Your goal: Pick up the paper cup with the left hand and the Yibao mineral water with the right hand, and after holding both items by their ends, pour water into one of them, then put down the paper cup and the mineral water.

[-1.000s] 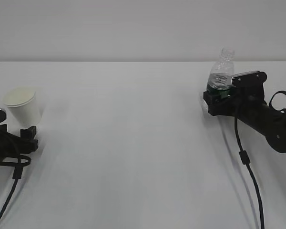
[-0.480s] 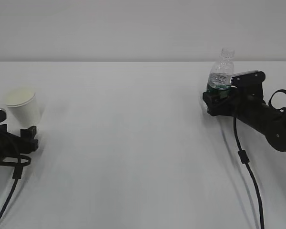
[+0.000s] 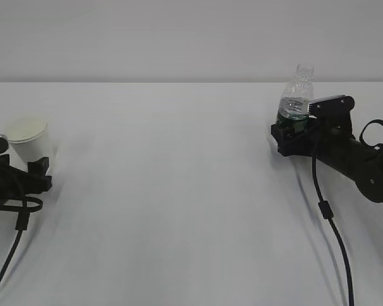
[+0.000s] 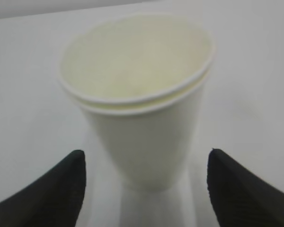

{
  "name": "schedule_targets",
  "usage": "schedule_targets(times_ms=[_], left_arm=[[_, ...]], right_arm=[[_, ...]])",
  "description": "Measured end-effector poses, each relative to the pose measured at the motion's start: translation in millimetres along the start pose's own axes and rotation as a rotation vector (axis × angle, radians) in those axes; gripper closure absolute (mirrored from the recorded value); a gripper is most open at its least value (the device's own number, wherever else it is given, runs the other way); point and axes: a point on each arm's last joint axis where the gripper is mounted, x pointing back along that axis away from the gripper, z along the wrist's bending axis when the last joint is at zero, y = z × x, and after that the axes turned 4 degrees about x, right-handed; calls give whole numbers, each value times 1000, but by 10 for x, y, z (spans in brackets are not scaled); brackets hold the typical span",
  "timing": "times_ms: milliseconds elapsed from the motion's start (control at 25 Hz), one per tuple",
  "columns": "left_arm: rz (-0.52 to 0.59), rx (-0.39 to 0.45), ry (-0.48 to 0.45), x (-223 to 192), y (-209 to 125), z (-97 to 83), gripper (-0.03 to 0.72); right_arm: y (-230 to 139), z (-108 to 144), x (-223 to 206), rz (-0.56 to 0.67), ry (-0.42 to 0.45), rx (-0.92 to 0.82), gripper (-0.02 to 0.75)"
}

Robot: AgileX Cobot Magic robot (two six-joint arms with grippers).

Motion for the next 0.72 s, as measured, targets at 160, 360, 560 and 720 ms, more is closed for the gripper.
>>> schedule_targets(times_ms=[160,360,560,720], left_arm=[[-32,4,-1,-69,70,-13,116],[-47,6,-2,-166,75,-26,116],[-62,10,1,-263,80,-36,116],[-82,20,13,-321,119,-34,116]], right_arm=[[-1,0,0,1,0,-2,79],[-2,0,0,2,0,-2,80],[-4,5,0,5,5,2,82],[-7,9,0,7,10,5,85]])
